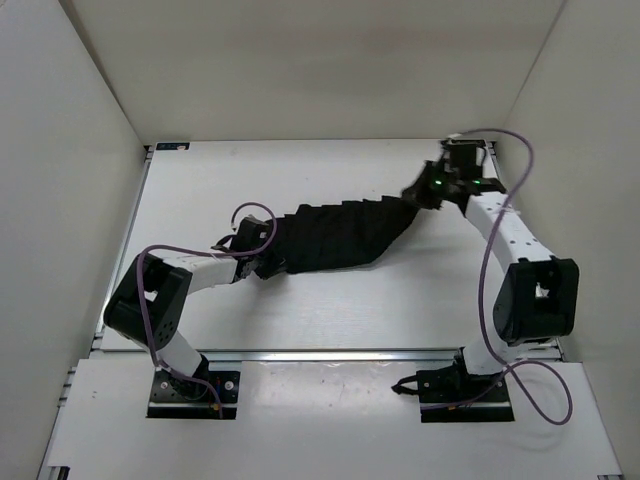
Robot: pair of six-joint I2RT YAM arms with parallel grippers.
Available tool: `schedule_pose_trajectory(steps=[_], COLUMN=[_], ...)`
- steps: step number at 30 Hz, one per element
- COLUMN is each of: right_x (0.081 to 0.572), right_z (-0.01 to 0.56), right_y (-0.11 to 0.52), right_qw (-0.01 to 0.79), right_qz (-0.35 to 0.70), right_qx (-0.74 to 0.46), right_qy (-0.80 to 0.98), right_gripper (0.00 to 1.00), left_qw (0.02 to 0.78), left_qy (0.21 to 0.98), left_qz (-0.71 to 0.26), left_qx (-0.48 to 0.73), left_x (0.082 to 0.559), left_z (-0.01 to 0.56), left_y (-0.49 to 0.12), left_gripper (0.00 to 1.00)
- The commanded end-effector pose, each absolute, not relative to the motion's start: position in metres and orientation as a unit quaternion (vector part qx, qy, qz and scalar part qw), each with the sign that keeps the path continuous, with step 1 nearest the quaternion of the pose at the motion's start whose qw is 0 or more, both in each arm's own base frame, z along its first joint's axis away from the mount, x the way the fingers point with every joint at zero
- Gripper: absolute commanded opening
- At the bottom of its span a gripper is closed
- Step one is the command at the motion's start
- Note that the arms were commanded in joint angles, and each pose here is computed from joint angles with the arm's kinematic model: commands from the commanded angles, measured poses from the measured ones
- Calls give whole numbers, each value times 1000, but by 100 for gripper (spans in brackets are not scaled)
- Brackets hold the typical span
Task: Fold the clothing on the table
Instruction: Fold the skirt
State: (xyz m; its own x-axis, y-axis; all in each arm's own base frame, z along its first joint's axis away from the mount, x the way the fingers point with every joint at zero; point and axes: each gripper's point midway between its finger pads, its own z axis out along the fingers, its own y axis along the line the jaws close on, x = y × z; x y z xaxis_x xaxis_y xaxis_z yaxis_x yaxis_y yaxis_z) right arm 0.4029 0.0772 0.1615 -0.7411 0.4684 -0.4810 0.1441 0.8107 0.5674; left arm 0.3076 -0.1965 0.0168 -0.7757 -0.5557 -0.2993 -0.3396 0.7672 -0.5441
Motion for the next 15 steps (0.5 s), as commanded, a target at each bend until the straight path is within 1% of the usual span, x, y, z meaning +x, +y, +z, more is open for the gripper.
schedule_pose_trajectory(steps=[1, 2, 3, 5, 7, 8, 10, 11, 15], right_x=[393, 399, 390, 389, 374, 377, 365, 369, 352], right_z=[175, 181, 180, 180, 174, 173, 164, 158, 130], right_y=[168, 187, 214, 259, 306, 319, 353, 361, 400], right_qw=[292, 299, 286, 269, 241, 229, 195, 184, 127], right_qz=[284, 295, 312, 337, 347, 351, 352, 346, 331], right_qx=[55, 41, 19, -9, -57, -68, -99, -107, -149], right_qy=[911, 907, 906, 902, 905, 905, 910, 914, 923], right_gripper=[0, 0, 1, 0, 0, 0, 0, 0, 0], left_qw=[256, 258, 263, 260, 258, 264, 266, 271, 293], left_qy=[901, 900, 896, 898, 900, 898, 897, 894, 885], left_qz=[-233, -237, -240, -238, -239, -241, -246, -251, -250], left_qx=[-262, -259, -266, -262, -257, -256, -255, -254, -263], left_x=[323, 323, 325, 326, 326, 328, 325, 322, 312], left_z=[22, 23, 27, 24, 24, 22, 20, 21, 19], left_y=[-195, -196, -195, -195, -193, -192, -191, -189, -176], left_gripper=[0, 0, 0, 0, 0, 0, 0, 0, 0])
